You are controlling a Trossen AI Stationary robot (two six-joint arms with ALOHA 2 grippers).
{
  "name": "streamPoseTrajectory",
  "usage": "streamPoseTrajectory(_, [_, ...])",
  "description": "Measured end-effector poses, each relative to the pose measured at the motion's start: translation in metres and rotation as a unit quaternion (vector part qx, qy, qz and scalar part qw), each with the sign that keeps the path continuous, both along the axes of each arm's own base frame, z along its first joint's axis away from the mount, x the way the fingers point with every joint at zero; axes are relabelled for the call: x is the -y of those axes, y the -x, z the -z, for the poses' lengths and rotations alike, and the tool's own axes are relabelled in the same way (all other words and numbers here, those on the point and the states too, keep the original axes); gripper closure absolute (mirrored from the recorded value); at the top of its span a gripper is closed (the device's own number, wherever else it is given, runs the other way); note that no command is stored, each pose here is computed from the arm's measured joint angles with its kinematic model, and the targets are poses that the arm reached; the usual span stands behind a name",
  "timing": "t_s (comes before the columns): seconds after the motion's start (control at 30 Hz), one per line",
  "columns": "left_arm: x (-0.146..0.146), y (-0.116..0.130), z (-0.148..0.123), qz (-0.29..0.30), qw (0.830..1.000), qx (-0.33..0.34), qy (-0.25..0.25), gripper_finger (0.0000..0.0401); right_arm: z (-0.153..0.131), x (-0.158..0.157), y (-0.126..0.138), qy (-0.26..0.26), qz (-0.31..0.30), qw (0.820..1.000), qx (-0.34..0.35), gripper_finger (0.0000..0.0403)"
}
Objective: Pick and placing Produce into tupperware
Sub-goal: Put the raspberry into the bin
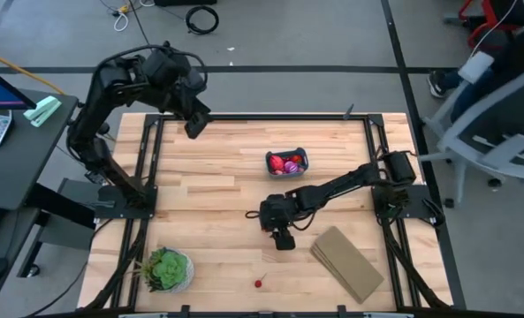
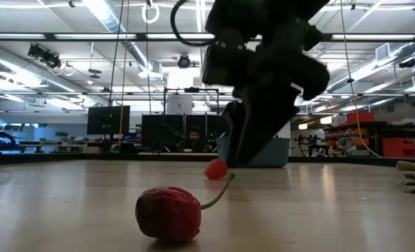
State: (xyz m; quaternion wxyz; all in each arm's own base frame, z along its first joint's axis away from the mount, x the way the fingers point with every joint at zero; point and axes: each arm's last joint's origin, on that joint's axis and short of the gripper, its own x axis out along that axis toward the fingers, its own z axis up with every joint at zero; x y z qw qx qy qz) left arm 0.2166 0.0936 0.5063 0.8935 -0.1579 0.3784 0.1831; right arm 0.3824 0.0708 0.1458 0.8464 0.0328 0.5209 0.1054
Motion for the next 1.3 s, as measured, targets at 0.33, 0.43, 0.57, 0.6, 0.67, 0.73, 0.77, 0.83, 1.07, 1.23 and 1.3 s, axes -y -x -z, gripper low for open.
streamPoseTrajectory(0.33, [0.0,0.0,0.0,-0.004,1.0,0.001,0.003,0.024,0.015,0.004,-0.004,0.026,-0.01,1.0,-0.003,0.019])
streamPoseTrajectory(0.43, [0.0,0.0,0.0,-0.004,1.0,0.001,0.004,0.024,0.014,0.003,-0.007,0.028,-0.017,0.999,0.013,0.019])
streamPoseTrajectory(0.57, [0.0,0.0,0.0,-0.004,1.0,0.001,0.004,0.0244,0.012,0.003,-0.01,0.035,-0.035,0.998,0.038,0.019])
streamPoseTrajectory(0.6, [0.0,0.0,0.0,-0.004,1.0,0.001,0.004,0.0245,0.011,0.004,-0.011,0.037,-0.037,0.998,0.044,0.019])
streamPoseTrajectory(0.67, [0.0,0.0,0.0,-0.004,1.0,0.001,0.004,0.0245,0.011,0.005,-0.012,0.037,-0.036,0.997,0.049,0.019])
streamPoseTrajectory(0.73, [0.0,0.0,0.0,-0.004,1.0,0.001,0.004,0.0243,0.011,0.007,-0.012,0.035,-0.035,0.998,0.048,0.019])
streamPoseTrajectory(0.77, [0.0,0.0,0.0,-0.004,1.0,0.001,0.004,0.0243,0.011,0.009,-0.013,0.033,-0.035,0.998,0.048,0.019])
streamPoseTrajectory(0.83, [0.0,0.0,0.0,-0.004,1.0,0.001,0.004,0.0242,0.011,0.01,-0.013,0.033,-0.036,0.998,0.048,0.019])
streamPoseTrajectory(1.07, [0.0,0.0,0.0,-0.004,1.0,0.001,0.003,0.0249,0.01,0.011,-0.014,0.02,-0.055,0.997,0.059,0.0194])
streamPoseTrajectory(1.23, [0.0,0.0,0.0,-0.004,1.0,0.001,0.004,0.0245,0.021,0.006,-0.015,0.009,-0.071,0.996,0.047,0.0197])
streamPoseTrajectory(1.3, [0.0,0.0,0.0,-0.004,1.0,0.001,0.003,0.0245,0.026,0.005,-0.017,0.009,-0.071,0.996,0.047,0.0199])
